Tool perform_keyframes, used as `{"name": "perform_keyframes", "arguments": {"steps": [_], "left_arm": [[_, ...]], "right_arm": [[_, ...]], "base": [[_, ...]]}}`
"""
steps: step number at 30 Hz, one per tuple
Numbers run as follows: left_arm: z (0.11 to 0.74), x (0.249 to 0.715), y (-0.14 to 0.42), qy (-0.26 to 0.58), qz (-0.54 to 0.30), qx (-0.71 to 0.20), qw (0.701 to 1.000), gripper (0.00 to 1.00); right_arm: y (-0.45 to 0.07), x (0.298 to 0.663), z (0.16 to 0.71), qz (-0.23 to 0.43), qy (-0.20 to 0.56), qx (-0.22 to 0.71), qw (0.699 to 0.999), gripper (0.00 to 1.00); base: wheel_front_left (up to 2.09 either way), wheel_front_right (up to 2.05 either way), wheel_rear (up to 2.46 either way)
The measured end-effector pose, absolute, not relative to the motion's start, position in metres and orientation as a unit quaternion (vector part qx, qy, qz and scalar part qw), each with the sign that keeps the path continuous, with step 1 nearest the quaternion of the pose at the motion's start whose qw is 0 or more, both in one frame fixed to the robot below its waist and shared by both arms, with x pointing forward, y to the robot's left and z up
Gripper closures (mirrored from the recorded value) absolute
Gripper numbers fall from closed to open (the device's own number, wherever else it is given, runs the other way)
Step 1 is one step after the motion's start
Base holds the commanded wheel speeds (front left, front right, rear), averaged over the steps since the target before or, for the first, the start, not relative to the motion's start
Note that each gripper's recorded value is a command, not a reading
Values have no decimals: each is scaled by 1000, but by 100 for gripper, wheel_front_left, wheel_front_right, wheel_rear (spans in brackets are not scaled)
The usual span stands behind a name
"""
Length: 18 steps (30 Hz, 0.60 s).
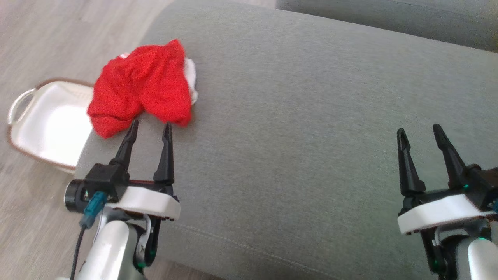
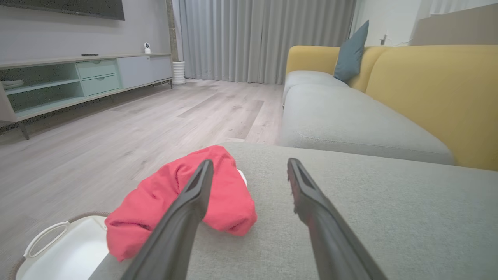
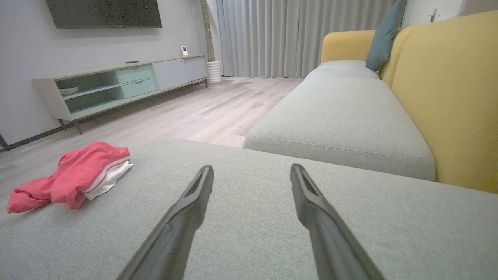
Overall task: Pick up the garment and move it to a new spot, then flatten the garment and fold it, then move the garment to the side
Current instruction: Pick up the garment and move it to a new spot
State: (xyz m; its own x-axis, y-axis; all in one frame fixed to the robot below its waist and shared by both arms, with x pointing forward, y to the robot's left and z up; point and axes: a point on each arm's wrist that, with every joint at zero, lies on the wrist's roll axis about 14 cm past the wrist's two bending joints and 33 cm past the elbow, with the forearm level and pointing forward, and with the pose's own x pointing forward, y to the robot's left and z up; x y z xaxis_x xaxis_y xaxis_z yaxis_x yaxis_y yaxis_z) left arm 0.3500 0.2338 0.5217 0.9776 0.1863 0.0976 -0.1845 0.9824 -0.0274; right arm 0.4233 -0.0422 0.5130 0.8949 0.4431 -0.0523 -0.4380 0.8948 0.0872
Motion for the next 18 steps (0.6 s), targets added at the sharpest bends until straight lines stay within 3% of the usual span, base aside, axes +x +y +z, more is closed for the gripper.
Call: {"name": "perform_keyframes", "arguments": {"steps": [10,18], "left_arm": [[523,337,260,-50,141,-4,989,0],[495,359,263,-8,145,-18,989,0]], "right_arm": [[-18,427,514,258,36,41,965,0],[-20,441,503,253,57,27,965,0]], "base": [[0,0,0],[0,0,0]]}}
